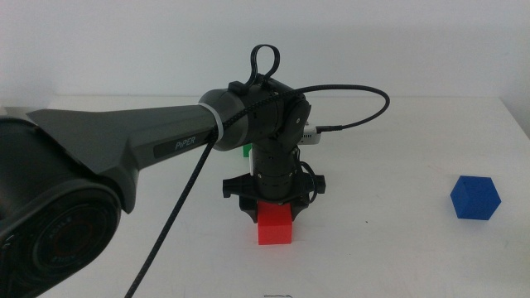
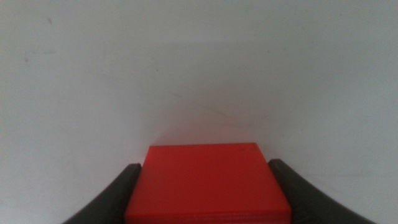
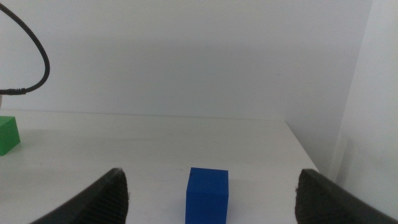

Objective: Stack red cubes first, then green, then blue cubes in a specific spot.

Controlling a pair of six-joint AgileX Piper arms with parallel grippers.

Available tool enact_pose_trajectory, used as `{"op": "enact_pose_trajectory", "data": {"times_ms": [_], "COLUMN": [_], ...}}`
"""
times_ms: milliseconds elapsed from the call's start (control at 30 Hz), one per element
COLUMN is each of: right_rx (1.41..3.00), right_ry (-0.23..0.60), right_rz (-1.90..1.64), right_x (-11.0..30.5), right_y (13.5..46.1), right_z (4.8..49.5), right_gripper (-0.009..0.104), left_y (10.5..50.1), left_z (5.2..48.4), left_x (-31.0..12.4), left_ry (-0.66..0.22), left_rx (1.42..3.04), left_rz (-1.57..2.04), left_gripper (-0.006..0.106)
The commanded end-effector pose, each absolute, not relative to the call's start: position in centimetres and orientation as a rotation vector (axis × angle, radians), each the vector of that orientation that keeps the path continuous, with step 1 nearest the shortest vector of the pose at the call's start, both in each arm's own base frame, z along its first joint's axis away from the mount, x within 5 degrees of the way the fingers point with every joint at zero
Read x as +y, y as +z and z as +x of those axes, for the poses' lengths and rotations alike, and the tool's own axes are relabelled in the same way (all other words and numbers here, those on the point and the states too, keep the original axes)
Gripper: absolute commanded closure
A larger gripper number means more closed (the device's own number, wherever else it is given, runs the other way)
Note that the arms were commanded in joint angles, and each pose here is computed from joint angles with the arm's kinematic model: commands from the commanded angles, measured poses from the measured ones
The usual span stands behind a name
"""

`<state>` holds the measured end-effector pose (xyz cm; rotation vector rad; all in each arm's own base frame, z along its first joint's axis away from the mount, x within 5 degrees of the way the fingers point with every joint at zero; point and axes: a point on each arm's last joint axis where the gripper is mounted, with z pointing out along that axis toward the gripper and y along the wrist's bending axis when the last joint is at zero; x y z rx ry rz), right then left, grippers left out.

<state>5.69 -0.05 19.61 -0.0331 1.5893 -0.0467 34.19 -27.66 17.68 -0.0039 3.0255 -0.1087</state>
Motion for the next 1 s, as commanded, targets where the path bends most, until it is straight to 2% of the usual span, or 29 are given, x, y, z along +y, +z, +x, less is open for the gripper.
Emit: {"op": "enact_pose_trajectory", "data": {"times_ms": [0,67,333,500,700,833,933,967], "right_rx": [1.484,1.484,1.484,1.484,1.484,1.484,1.484,1.484], "right_ry": [-0.072,-0.072,-0.072,-0.072,-0.072,-0.072,-0.072,-0.072], "right_rz": [-0.04,-0.04,-0.04,-0.04,-0.04,-0.04,-0.04,-0.04], "right_x": [-0.1,-0.1,-0.1,-0.1,-0.1,-0.1,-0.1,-0.1], "right_y": [21.0,21.0,21.0,21.0,21.0,21.0,21.0,21.0], "right_z": [5.5,5.5,5.5,5.5,5.5,5.5,5.5,5.5], "right_gripper": [0.017,0.017,0.017,0.017,0.017,0.017,0.017,0.017], "left_y": [20.8,20.8,21.1,23.8,29.8,32.8,33.9,34.1], "left_z": [34.4,34.4,34.3,33.6,32.7,33.2,34.6,35.1], "left_x": [-27.8,-27.7,-27.4,-26.9,-25.5,-24.8,-24.3,-24.0], "left_ry": [-0.198,-0.178,-0.15,-0.173,-0.232,-0.182,-0.108,-0.109], "left_rx": [2.939,2.932,2.937,2.907,2.747,2.618,2.538,2.534], "left_rz": [-0.02,-0.011,0.041,0.077,0.098,0.12,0.12,0.1], "left_gripper": [0.095,0.058,0.007,0.007,0.007,0.007,0.007,0.007]}}
